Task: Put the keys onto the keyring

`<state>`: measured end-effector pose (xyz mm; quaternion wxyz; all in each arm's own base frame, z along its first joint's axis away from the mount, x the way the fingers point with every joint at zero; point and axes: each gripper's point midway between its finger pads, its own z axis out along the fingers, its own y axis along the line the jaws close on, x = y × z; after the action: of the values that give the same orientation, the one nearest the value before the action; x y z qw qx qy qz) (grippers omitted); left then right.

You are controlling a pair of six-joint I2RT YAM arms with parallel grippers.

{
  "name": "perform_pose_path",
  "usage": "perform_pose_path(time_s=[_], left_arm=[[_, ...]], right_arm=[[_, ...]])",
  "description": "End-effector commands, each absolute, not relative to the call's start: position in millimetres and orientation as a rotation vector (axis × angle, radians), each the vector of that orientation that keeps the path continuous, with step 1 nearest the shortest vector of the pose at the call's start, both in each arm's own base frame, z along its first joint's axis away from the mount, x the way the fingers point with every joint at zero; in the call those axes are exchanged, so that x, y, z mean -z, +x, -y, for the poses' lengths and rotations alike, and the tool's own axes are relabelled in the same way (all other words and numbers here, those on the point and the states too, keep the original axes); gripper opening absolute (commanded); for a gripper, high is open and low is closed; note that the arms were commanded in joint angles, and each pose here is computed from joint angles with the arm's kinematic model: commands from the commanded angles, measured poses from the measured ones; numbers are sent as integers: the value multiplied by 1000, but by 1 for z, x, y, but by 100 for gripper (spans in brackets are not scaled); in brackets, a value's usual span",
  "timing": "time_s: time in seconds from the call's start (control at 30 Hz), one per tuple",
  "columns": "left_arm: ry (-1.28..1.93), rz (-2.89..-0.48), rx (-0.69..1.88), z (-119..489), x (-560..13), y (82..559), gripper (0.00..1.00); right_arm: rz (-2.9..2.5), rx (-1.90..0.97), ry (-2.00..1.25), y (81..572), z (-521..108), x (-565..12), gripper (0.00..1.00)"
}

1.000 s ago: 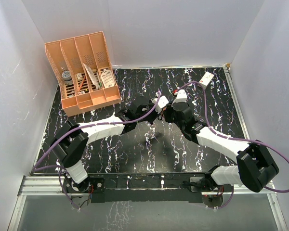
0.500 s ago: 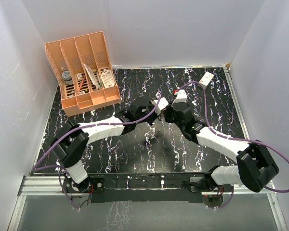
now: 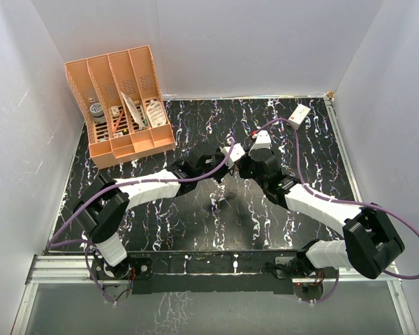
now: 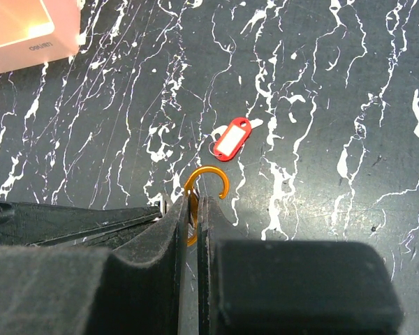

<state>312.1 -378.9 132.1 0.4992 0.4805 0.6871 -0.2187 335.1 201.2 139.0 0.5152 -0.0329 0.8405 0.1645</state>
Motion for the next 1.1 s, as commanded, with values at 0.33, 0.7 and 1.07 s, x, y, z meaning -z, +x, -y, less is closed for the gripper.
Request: perform_pose_path(time_s=[0.33, 0.7, 1.07], left_arm=[[1185, -1536, 613, 390, -168, 296, 0], [1157, -1562, 626, 388, -168, 294, 17], [955, -1561, 570, 367, -195, 304, 43]], right_arm=[[-1889, -447, -46, 346, -208, -180, 0], [-1822, -437, 59, 346, -193, -192, 0], [-1752, -463, 146, 343, -183, -205, 0]])
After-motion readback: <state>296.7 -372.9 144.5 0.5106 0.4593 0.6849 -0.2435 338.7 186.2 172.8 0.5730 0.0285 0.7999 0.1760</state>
